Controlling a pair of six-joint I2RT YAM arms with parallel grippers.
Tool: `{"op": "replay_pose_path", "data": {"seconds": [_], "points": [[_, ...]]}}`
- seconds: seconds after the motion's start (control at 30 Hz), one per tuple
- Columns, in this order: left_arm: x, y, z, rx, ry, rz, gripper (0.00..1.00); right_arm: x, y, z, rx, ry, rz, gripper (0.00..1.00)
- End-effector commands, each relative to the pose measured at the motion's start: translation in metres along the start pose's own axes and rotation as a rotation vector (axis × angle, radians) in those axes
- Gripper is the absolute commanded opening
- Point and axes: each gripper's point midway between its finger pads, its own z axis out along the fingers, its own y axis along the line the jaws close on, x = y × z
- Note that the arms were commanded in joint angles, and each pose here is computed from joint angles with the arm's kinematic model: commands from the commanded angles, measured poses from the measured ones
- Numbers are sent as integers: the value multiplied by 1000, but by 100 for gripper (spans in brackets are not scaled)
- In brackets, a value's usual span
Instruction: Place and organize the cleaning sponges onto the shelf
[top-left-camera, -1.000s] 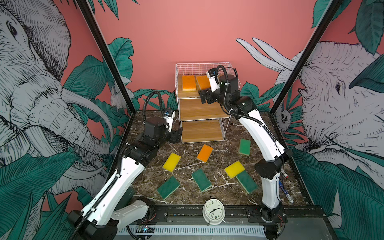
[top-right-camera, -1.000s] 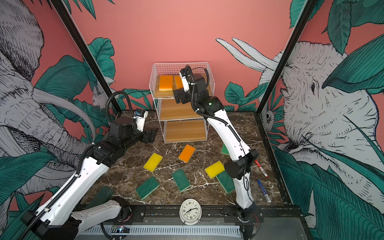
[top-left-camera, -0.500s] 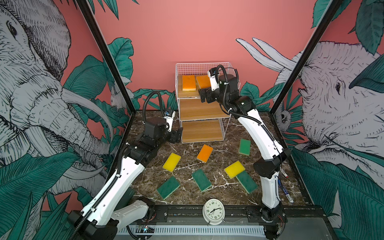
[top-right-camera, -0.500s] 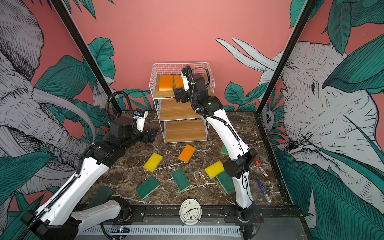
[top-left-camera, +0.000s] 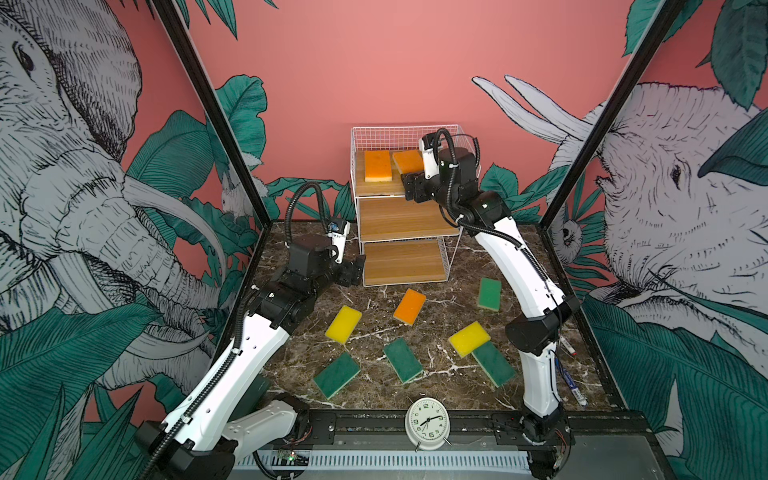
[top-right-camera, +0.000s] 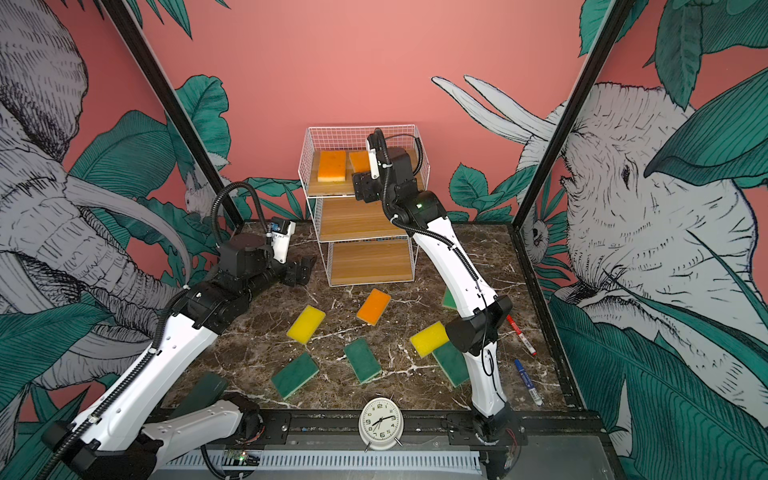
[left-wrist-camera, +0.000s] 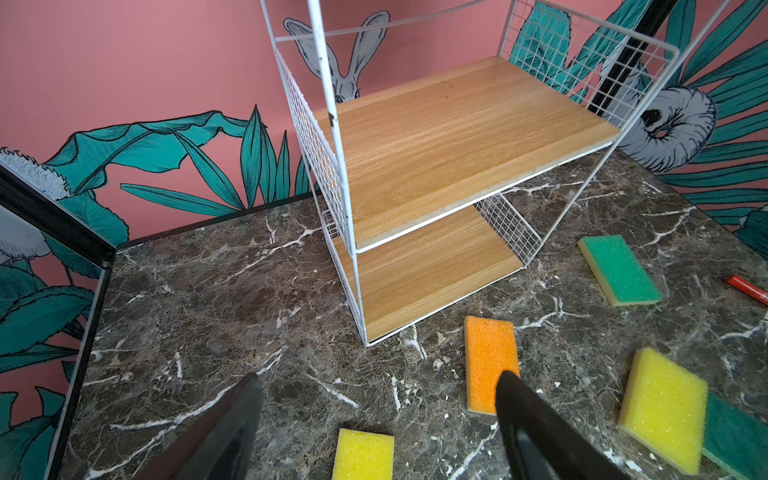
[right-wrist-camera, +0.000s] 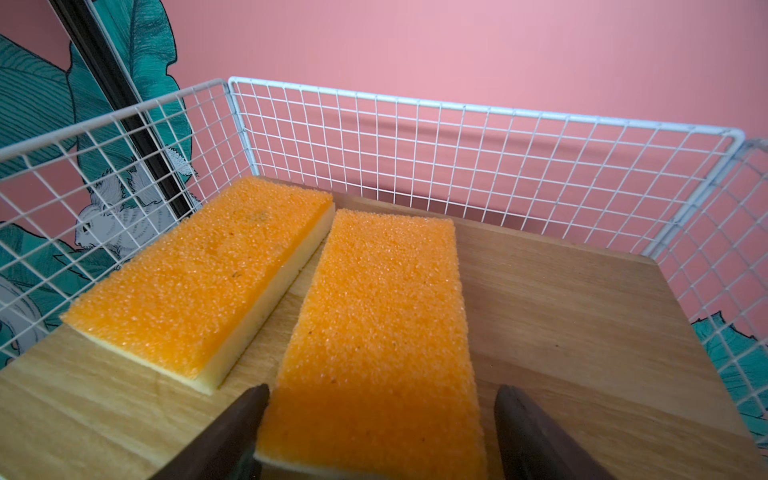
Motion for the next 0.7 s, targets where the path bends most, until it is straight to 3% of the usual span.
{"op": "replay_pose_path", "data": {"seconds": [0.0, 0.27, 0.67], "points": [[-18, 4, -12, -6, -64, -11, 89, 7, 0, 11, -3, 6, 38, 85], [-17, 5, -12, -13, -62, -10, 89, 7, 6, 13, -37, -5, 62, 78], [-17, 7, -14, -16, -67, -11, 90, 11, 9, 12, -58, 16, 37, 81]]}}
